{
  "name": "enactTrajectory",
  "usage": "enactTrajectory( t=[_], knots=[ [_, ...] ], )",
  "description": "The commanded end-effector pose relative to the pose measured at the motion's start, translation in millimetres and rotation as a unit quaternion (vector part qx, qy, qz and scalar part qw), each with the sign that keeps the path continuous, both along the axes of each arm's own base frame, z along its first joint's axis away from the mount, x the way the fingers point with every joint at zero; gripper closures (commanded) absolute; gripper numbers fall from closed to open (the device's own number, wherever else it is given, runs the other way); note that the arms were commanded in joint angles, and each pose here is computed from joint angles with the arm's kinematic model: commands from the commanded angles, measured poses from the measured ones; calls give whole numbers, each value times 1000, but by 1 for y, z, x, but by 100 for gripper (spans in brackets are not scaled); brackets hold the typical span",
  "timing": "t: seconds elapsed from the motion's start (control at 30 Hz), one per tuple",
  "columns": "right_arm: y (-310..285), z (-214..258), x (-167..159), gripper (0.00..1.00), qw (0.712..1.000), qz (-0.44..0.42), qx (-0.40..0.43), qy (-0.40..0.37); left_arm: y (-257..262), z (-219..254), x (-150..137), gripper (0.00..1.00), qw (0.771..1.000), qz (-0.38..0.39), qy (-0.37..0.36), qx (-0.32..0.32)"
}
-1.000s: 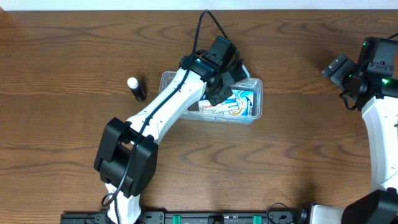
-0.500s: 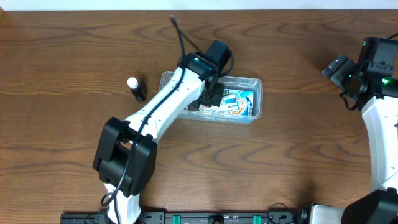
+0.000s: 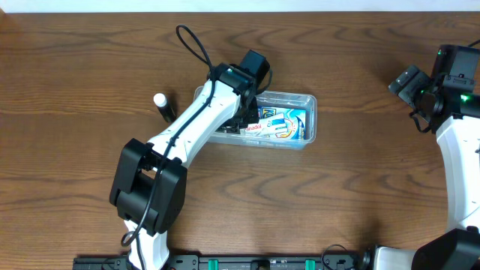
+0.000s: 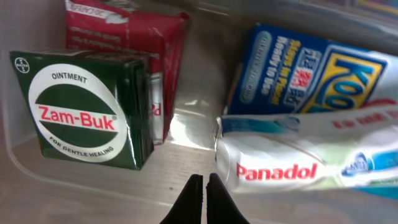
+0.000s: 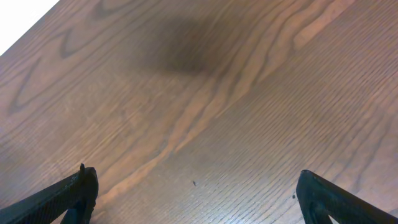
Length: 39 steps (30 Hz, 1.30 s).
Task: Pack container
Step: 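Lower the Panadol box into the container's right side and release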
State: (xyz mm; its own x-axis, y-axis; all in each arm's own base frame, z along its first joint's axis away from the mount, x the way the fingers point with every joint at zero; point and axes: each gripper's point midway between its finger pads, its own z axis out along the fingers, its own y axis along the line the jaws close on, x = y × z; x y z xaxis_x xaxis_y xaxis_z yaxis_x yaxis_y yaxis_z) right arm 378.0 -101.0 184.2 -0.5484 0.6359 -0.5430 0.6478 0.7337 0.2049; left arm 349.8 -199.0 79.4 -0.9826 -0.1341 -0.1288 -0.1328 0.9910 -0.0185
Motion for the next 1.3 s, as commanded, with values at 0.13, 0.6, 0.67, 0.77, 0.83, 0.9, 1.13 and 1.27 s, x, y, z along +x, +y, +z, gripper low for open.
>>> enactTrajectory(
  t=[0.13, 0.6, 0.67, 0.77, 0.83, 0.9, 1.13, 1.27],
  knots=[
    [-3, 11, -1, 1, 1000, -7, -2, -14, 11, -12, -5, 94, 999, 35, -5, 13],
    [-3, 11, 0, 1, 1000, -7, -2, -14, 6, -18, -1, 95, 999, 34, -9, 8],
    [-2, 11, -1, 1, 1000, -7, -2, -14, 7, -23, -1, 94, 999, 34, -4, 12],
    [-2, 11, 0, 1, 1000, -6, -2, -14, 7, -32, -1, 94, 999, 34, 3, 16],
    [-2, 11, 0, 1, 1000, -7, -2, -14, 6, -36, 0, 94, 999, 34, 5, 17],
    [-2, 11, 0, 1, 1000, -6, -2, -14, 5, -38, 1, 94, 999, 34, 4, 17],
    [-2, 11, 0, 1, 1000, -7, -2, -14, 3, -38, 4, 94, 999, 34, -3, 12],
    [-2, 11, 0, 1, 1000, -6, -2, -14, 3, -38, 4, 68, 999, 34, -3, 12]
  ],
)
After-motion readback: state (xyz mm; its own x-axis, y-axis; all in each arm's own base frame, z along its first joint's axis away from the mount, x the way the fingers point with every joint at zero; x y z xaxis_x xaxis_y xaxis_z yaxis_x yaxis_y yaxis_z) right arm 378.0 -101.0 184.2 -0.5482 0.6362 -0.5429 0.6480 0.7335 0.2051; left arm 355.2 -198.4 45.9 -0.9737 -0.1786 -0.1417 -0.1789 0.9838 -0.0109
